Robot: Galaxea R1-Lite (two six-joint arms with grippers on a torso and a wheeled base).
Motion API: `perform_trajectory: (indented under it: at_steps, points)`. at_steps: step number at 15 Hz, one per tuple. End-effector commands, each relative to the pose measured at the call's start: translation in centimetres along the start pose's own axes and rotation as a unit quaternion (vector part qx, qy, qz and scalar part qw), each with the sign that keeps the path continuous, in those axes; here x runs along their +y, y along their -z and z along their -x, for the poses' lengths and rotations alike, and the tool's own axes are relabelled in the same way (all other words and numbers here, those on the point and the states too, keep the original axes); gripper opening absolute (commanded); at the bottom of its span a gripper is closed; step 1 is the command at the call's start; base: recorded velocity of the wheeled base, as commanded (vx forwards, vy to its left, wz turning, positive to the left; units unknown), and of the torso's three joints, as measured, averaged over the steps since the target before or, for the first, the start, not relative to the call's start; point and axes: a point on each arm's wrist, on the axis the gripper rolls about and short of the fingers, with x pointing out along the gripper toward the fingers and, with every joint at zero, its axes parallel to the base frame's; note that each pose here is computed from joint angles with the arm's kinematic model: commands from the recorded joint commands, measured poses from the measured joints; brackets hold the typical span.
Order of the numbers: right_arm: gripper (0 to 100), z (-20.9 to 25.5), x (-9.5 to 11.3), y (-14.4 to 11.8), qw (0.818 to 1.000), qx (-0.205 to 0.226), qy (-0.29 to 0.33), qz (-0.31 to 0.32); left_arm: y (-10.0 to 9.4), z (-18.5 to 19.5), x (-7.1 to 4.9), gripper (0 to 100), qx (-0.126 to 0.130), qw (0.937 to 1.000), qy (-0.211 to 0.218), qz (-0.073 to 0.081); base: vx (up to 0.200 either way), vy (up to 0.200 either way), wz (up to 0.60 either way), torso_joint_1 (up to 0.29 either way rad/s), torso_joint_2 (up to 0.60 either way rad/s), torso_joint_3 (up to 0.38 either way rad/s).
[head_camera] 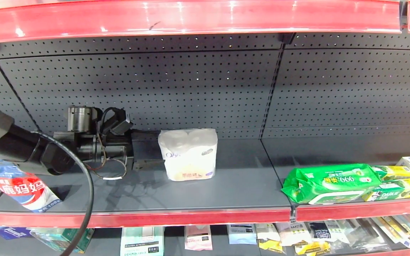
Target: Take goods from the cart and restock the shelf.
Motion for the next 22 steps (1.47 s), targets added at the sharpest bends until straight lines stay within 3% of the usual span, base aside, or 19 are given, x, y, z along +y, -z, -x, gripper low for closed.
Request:
perform_trajectory:
  at_steps: [1, 6, 8, 12, 20, 22]
  points:
    - [0, 0.0, -0.1, -0.1, 1.000, -0.001, 0.001, 0.001, 0.4, -1.0, 0.6, 100, -0.001, 1.0000, 0.005, -0.001, 0.000, 0.000, 0.00, 0.000, 0.00, 0.000]
    - [0, 0.1, -0.1, -0.1, 1.000, -0.002, 0.005, 0.001, 0.8, -2.6, 0.7, 100, 0.000, 0.9998, 0.019, -0.003, 0.000, 0.000, 0.00, 0.000, 0.00, 0.000]
    - [0, 0.2, 0.0, -0.1, 1.000, -0.001, 0.009, 0.002, 0.4, -3.4, 1.4, 100, -0.007, 0.9997, 0.019, -0.014, 0.000, 0.000, 0.00, 0.000, 0.00, 0.000]
    - [0, 0.3, 0.0, -0.2, 1.000, 0.000, 0.013, 0.002, 0.5, -4.4, 2.1, 100, -0.011, 0.9995, 0.021, -0.021, 0.000, 0.000, 0.00, 0.000, 0.00, 0.000]
    - [0, 0.2, 0.1, 0.0, 1.000, 0.002, 0.012, 0.004, 1.0, -6.5, 2.0, 100, -0.007, 0.9992, 0.033, -0.019, 0.000, 0.000, 0.00, 0.000, 0.00, 0.000]
    - [0, 0.2, 0.1, 0.0, 1.000, 0.003, 0.012, 0.005, 0.5, -7.1, 1.6, 100, -0.011, 0.9991, 0.042, -0.005, 0.000, 0.000, 0.00, 0.000, 0.00, 0.000]
